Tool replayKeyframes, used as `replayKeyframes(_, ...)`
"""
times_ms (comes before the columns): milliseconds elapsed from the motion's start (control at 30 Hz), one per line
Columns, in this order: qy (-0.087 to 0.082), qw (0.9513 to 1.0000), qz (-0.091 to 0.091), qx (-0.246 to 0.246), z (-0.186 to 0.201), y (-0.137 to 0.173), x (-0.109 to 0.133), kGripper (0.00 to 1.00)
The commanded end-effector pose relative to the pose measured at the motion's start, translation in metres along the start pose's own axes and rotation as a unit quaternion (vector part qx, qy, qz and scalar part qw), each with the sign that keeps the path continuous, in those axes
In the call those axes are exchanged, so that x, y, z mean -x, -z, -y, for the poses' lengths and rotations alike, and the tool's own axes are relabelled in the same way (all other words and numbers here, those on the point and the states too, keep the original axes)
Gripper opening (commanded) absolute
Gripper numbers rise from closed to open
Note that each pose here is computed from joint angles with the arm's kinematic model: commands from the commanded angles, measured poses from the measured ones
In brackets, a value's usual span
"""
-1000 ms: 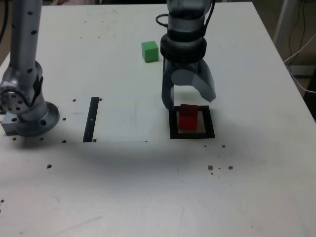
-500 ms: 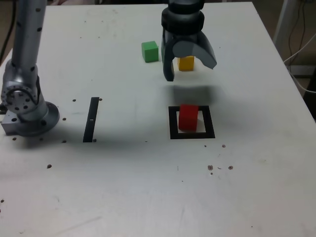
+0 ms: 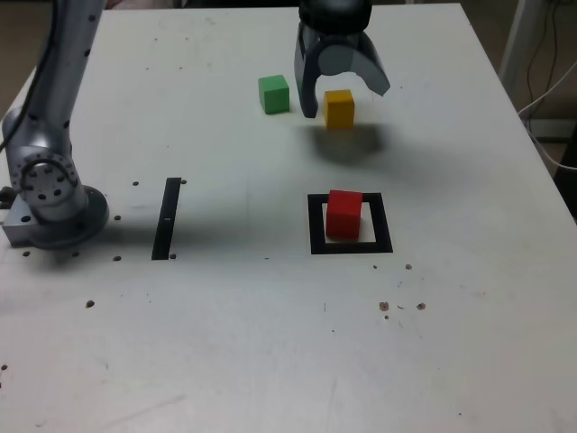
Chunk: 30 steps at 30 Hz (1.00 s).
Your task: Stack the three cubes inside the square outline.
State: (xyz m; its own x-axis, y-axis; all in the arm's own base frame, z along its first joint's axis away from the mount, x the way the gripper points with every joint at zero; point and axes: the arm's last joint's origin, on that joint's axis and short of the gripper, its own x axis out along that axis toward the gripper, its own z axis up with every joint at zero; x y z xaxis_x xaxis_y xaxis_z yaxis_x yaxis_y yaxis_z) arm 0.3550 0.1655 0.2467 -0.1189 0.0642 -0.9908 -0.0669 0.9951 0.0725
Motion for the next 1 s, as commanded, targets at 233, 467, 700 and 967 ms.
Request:
replayKeyframes(233,0.008,0.9997,-0.021,-0.006,-0.018,-0.021,-0.021,0.98)
replayKeyframes(467,0.009,0.9994,-0.032,-0.005,-0.024,-0.028,-0.032,0.96)
replayKeyframes(700,0.002,0.9992,-0.040,-0.006,-0.026,-0.033,-0.036,0.82)
replayKeyframes(967,-0.008,0.9991,-0.040,-0.008,-0.027,-0.035,-0.032,0.41)
